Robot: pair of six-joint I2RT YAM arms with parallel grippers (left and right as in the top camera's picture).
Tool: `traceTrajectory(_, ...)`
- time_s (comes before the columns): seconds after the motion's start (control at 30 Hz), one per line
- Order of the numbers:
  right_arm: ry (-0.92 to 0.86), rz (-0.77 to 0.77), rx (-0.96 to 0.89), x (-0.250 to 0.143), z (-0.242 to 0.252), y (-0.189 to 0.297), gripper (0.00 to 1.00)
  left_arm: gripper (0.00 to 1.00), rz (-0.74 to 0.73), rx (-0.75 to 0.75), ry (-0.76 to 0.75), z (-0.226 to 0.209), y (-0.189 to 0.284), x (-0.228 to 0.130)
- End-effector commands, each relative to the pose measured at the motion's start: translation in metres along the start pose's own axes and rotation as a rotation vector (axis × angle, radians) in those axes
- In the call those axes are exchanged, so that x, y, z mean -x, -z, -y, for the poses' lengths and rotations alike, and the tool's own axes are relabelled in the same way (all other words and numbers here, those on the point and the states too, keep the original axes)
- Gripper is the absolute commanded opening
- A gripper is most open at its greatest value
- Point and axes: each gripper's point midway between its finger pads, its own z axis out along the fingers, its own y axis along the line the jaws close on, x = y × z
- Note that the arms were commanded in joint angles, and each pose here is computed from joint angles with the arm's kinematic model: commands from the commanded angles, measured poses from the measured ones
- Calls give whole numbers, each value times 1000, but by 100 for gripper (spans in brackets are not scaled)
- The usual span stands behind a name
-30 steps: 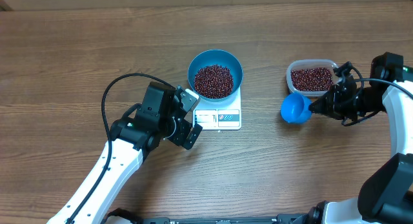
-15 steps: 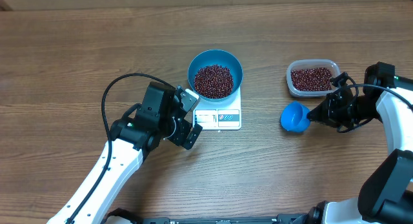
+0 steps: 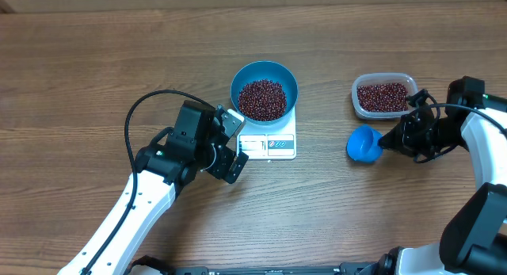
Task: Scoop item into bowl and weigh 150g on scale
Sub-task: 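Lower the blue scoop onto the table right of the scale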
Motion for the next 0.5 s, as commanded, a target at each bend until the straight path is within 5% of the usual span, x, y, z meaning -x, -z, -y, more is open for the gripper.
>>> traceTrajectory(0.0, -26, 3, -10, -4, 5, -3, 4, 100, 27, 11, 12, -3, 5, 10)
traceTrajectory(0.13, -32, 1, -13, -5, 6, -4, 6, 100, 26, 11, 12, -3, 5, 10)
traceTrajectory(0.47, -129, 32, -98, 0, 27, 1, 44, 100, 26, 12, 12, -3, 5, 10)
